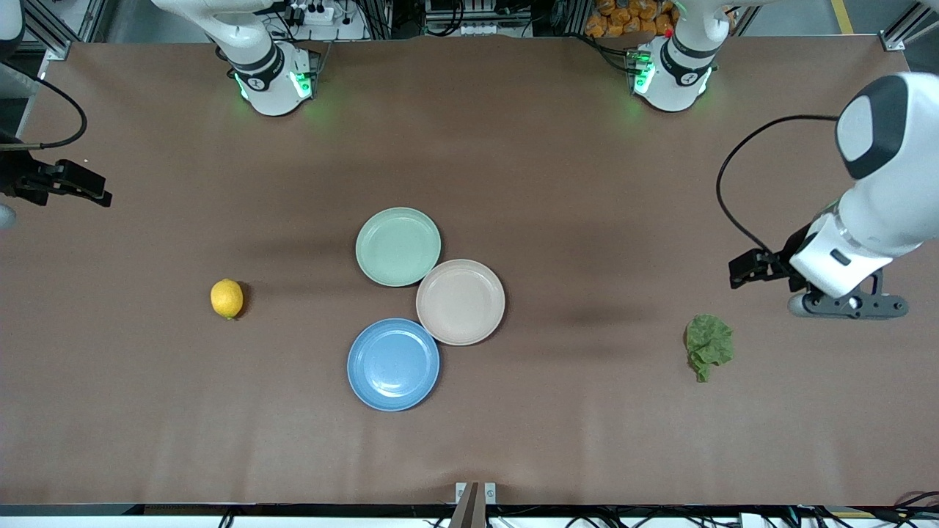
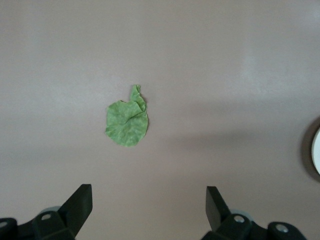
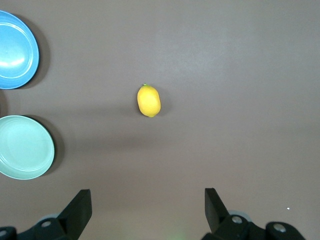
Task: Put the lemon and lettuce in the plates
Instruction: 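Move the left gripper down over the green lettuce leaf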
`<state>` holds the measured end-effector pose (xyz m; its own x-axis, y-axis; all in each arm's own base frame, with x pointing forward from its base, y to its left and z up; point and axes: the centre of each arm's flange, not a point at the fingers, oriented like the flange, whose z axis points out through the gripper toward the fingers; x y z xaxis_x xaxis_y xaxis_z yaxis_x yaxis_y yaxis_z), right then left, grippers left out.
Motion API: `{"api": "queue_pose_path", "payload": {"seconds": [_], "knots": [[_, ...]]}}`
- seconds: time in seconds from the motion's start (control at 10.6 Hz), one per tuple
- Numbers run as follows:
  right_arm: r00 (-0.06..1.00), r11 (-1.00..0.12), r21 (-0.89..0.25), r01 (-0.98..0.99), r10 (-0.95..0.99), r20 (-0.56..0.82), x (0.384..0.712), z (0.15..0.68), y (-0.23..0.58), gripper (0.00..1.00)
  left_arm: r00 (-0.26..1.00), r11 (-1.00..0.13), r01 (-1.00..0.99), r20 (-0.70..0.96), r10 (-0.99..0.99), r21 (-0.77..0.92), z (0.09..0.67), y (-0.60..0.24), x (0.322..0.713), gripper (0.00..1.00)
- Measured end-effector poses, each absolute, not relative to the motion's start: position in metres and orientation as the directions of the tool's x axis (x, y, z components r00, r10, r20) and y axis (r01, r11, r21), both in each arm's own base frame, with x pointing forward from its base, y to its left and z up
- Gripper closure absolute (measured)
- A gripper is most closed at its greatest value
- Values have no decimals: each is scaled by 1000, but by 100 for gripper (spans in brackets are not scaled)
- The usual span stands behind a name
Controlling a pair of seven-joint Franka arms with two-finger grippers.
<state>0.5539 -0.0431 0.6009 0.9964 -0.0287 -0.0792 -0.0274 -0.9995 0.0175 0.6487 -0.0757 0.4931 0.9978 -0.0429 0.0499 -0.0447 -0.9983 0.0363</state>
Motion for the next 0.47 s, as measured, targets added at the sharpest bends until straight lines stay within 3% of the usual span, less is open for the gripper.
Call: {"api": "queue_pose_path", "payload": {"seconds": [0.47], "knots": [[989,-999,15,-40,-42,-140,548,594,-49,0,1000,-998,-24,13,-23,49,418,-68,674,0]]}}
